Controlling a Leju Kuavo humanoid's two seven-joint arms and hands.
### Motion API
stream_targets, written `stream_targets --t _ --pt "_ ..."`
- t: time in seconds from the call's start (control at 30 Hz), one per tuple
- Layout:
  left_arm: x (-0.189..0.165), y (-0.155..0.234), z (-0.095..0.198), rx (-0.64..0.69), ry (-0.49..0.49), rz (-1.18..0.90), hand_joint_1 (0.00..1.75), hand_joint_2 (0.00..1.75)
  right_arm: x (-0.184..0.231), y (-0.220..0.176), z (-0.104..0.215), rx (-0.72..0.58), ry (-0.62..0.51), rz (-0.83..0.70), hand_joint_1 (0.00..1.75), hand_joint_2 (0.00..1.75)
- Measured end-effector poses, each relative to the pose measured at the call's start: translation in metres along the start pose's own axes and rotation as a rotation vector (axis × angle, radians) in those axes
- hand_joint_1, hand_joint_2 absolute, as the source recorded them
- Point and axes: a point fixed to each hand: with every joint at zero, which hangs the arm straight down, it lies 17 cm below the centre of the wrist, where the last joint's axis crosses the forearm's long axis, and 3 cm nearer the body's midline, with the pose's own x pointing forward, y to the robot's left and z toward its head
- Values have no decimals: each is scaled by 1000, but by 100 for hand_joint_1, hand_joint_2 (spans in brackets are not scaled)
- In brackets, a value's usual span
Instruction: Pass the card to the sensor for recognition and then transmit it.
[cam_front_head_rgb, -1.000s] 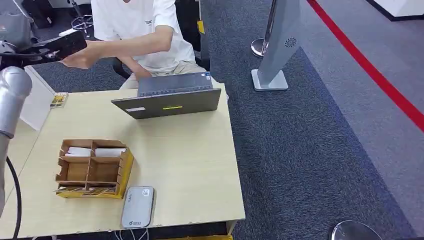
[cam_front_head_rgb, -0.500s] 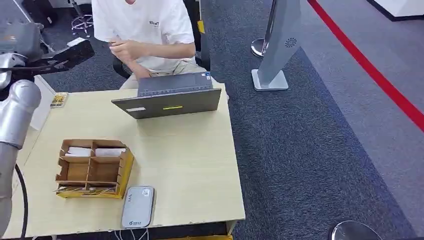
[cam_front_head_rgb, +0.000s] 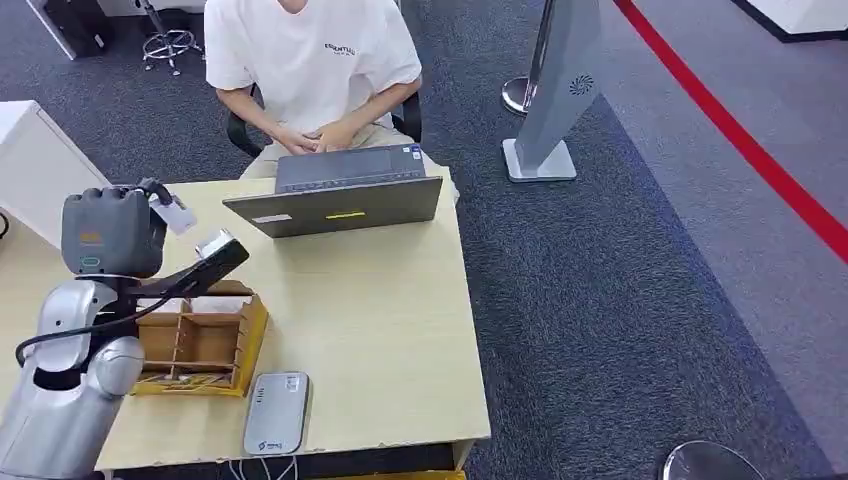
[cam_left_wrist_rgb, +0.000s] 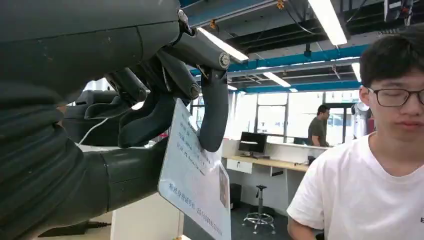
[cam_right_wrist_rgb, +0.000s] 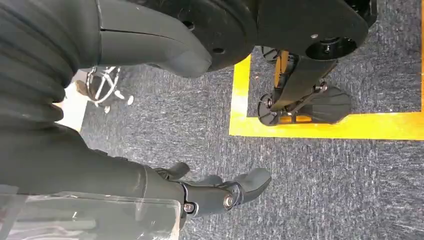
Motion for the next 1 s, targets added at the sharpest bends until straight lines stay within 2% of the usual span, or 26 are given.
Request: stream_targets --t 0.2,0.5,1.0 --pt "9 2 14 5 -29 7 175 175 0 -1 0 -4 1 -11 0 175" --pt "40 -24 87 -31 -70 46 175 175 0 1 0 -15 0 -39 0 175" --pt "62 -55 144 -117 -51 86 175 175 -2 0 0 -25 4 -82 0 175"
